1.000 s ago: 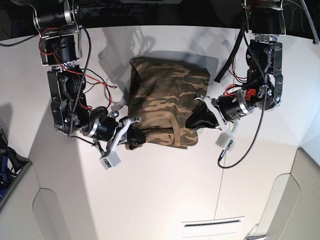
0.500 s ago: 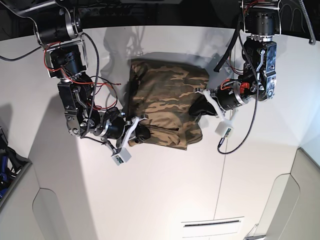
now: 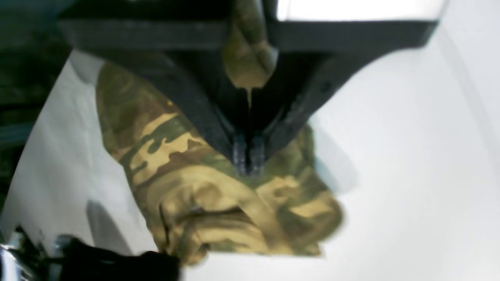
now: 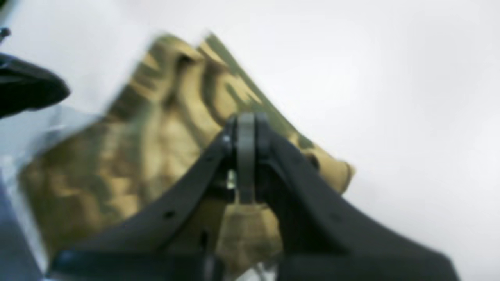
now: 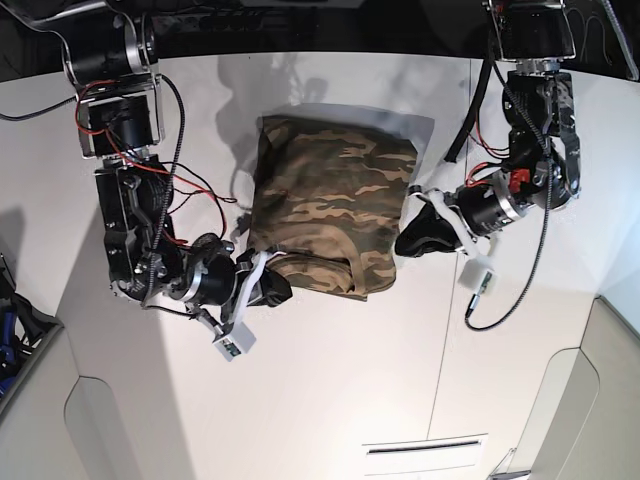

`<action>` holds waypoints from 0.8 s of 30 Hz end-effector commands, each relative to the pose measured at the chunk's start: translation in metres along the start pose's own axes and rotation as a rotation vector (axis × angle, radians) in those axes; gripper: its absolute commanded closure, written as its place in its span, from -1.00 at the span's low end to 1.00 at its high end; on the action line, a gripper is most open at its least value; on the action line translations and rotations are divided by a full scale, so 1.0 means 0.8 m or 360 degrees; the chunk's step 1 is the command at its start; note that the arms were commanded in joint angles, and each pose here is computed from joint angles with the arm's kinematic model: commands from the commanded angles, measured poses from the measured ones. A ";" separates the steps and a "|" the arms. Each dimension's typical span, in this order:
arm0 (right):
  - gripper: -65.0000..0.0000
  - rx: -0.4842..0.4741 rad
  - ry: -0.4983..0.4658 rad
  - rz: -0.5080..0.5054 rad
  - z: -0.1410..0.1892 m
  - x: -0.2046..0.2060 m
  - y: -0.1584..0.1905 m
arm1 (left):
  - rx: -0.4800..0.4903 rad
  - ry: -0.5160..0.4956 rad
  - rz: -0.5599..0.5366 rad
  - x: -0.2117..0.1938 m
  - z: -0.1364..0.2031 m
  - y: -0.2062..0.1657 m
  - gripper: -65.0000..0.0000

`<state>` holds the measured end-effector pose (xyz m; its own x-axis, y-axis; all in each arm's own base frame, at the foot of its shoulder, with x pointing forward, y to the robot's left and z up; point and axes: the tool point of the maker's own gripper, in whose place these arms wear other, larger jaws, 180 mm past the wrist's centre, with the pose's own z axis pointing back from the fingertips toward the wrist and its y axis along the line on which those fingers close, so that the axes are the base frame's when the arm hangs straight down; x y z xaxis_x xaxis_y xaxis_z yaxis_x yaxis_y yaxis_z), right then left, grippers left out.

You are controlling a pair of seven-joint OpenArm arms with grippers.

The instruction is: Fold the T-shirt properly

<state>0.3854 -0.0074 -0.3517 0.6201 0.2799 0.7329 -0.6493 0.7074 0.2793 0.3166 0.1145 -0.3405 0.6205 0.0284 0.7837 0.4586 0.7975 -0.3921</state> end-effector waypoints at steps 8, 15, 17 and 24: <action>1.00 -0.0005 0.0050 0.0021 0.057 -0.063 0.001 | 0.0181 0.0036 -0.0065 -0.026 0.083 0.025 1.00; 1.00 -0.0048 0.0224 0.0163 0.130 -0.143 0.030 | 0.0327 0.0159 0.0106 -0.088 0.161 0.031 1.00; 1.00 -0.0050 0.0298 0.0190 0.147 -0.165 0.038 | 0.0363 0.0199 0.0145 -0.104 0.180 0.030 1.00; 1.00 0.0007 0.0649 0.0105 0.197 -0.276 0.066 | 0.0402 0.0503 0.0296 -0.190 0.230 0.005 1.00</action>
<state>0.1382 -0.1362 -0.4089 0.7165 0.5638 0.4109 -0.6828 0.6874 0.2476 0.1025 0.2238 -0.3802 0.8743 0.0407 0.4837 0.1541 0.9217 -0.3561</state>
